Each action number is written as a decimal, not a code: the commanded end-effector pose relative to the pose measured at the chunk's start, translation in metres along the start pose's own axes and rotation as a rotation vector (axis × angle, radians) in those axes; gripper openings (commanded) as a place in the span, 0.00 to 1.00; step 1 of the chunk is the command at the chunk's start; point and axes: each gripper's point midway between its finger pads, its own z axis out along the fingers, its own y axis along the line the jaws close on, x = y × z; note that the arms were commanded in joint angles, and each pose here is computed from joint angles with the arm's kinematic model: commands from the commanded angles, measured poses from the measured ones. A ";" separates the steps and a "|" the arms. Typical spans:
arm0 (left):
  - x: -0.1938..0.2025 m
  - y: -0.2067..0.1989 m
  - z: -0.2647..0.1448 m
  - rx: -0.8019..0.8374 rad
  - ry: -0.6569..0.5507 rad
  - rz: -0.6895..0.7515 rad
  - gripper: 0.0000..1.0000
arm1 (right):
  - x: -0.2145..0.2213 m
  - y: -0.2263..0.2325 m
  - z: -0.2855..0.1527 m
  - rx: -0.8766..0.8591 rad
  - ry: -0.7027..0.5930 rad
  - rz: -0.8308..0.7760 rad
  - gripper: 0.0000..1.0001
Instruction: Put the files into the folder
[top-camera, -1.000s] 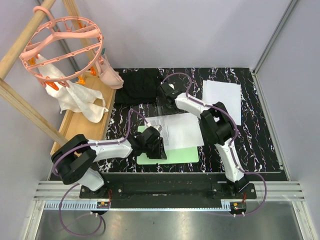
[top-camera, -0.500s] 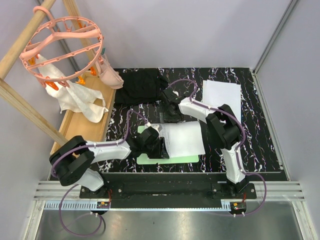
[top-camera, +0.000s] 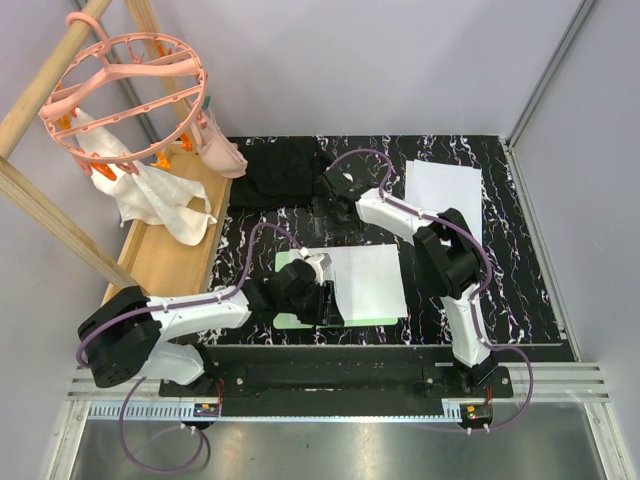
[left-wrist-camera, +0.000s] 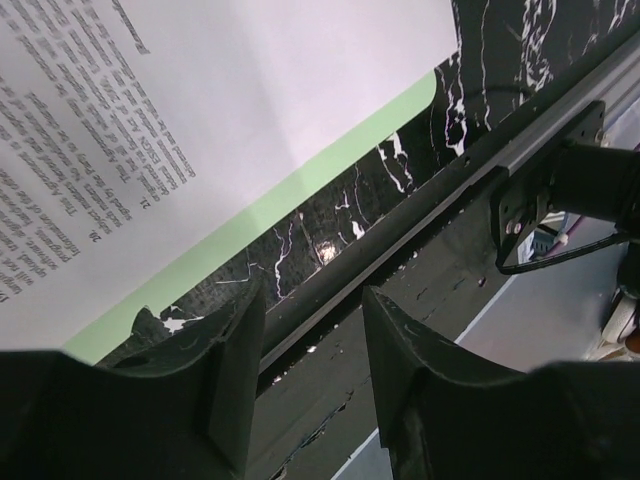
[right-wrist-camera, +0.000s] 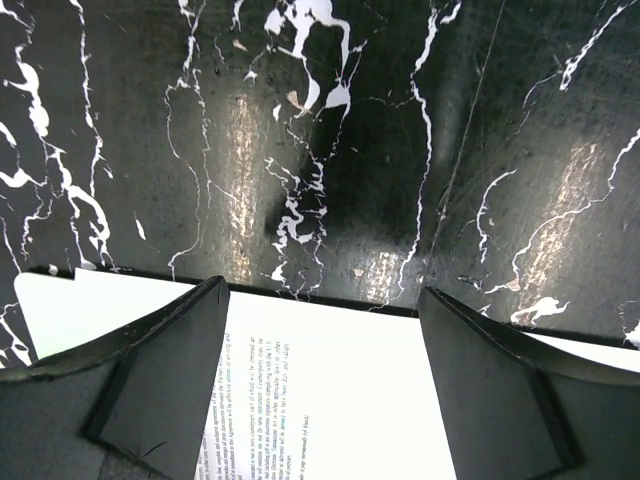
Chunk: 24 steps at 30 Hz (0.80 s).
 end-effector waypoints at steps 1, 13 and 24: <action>0.007 -0.005 0.012 0.043 0.020 -0.015 0.46 | 0.008 0.006 0.002 -0.012 0.028 0.000 0.86; -0.016 -0.009 -0.008 0.011 -0.080 0.026 0.48 | 0.029 0.012 -0.008 -0.062 0.064 0.055 0.86; -0.086 0.048 -0.078 -0.169 -0.281 -0.036 0.62 | -0.016 0.001 -0.045 -0.004 -0.072 0.038 0.91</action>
